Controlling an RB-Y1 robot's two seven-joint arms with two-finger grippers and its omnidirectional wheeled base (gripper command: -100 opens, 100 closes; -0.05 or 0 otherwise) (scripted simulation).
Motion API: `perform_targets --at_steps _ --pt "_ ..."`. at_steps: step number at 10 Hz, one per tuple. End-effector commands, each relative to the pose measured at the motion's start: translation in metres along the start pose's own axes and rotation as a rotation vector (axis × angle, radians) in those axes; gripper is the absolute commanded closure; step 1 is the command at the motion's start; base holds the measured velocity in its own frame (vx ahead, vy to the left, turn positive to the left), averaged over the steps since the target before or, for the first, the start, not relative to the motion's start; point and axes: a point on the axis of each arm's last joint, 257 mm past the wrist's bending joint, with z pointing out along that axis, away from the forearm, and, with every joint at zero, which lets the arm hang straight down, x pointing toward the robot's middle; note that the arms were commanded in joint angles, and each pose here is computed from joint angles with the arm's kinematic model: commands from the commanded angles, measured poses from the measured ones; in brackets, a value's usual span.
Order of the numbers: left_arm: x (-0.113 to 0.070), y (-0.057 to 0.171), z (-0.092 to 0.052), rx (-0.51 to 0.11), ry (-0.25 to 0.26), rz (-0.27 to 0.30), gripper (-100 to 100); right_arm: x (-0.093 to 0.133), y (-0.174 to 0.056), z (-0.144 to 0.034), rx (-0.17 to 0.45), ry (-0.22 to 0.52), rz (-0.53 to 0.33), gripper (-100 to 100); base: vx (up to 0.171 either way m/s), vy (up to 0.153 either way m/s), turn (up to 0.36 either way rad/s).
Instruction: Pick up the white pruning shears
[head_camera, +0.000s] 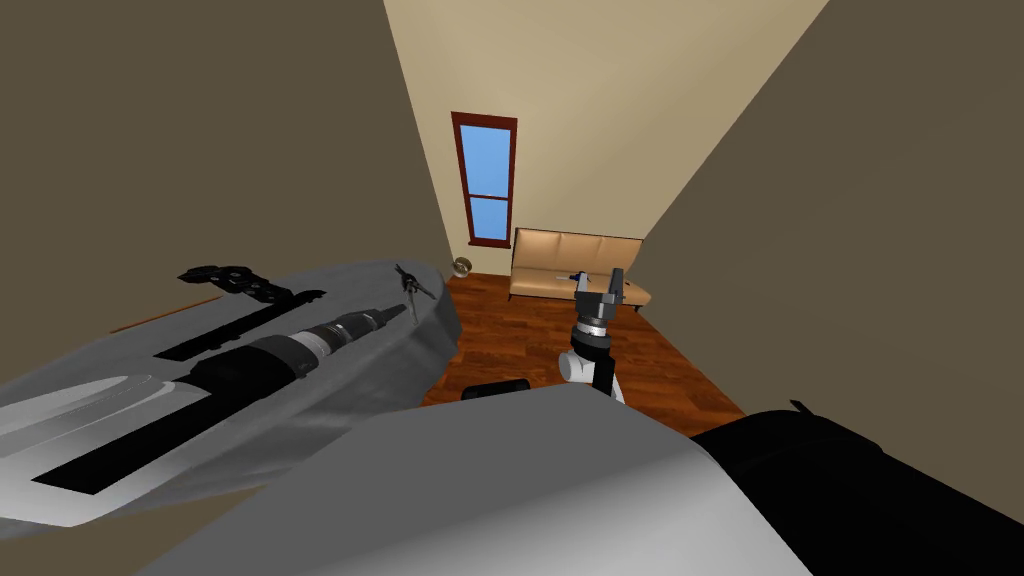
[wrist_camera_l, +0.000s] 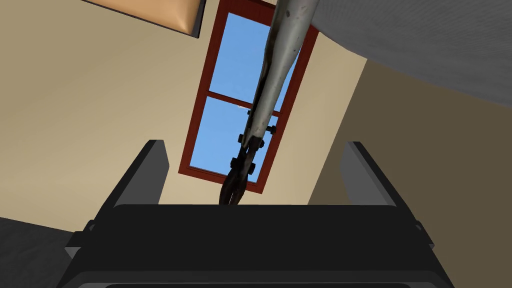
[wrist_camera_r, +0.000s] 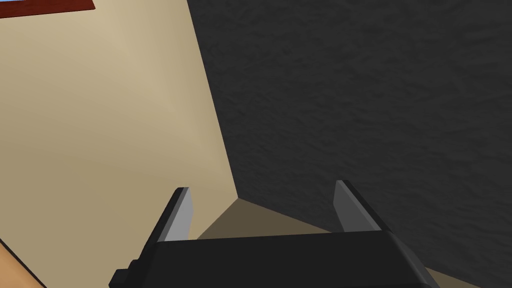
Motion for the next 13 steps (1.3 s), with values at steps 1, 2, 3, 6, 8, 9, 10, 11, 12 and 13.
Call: perform_targets --at_steps 1,2,3,6,8,9,10,11,12,13 --pt "-0.003 0.006 0.003 -0.029 0.014 0.021 -100 0.0 0.0 0.0 0.0 0.0 0.0 0 0.047 0.007 -0.076" --pt "-0.005 0.009 0.005 -0.045 0.022 0.033 -100 0.0 0.0 0.0 0.0 0.0 0.0 0 0.052 0.005 -0.08" --pt "-0.005 0.007 0.006 -0.042 0.027 0.039 -100 0.0 0.0 0.0 0.0 0.0 0.0 0 0.035 0.002 -0.019" --pt "-0.011 0.013 0.011 -0.081 0.045 0.068 -100 0.0 0.0 0.0 0.0 0.0 0.0 0 0.04 -0.002 -0.059" --pt "-0.014 0.016 0.014 -0.1 0.052 0.079 -100 0.0 0.0 0.0 0.0 0.0 0.0 0 0.046 0.002 -0.051" --pt "-0.016 0.018 0.016 -0.113 0.055 0.084 -100 0.0 0.0 0.0 0.0 0.0 0.0 0 0.054 -0.005 -0.064" --pt "-0.014 0.017 0.015 -0.103 0.054 0.082 -100 0.0 0.0 0.0 0.0 0.0 0.0 0 0.026 -0.003 -0.014" --pt "-0.015 0.017 0.015 -0.107 0.053 0.081 0 0.0 0.0 0.0 0.0 0.0 0.0 0 0.0 0.0 0.0" --pt "-0.019 0.035 0.016 -0.129 0.048 0.072 -100 0.0 0.0 0.0 0.0 0.0 0.0 0 -0.042 -0.03 -0.201" --pt "-0.019 0.037 0.016 -0.133 0.047 0.072 -100 0.0 0.0 0.0 0.0 0.0 0.0 0 -0.052 -0.034 -0.126"
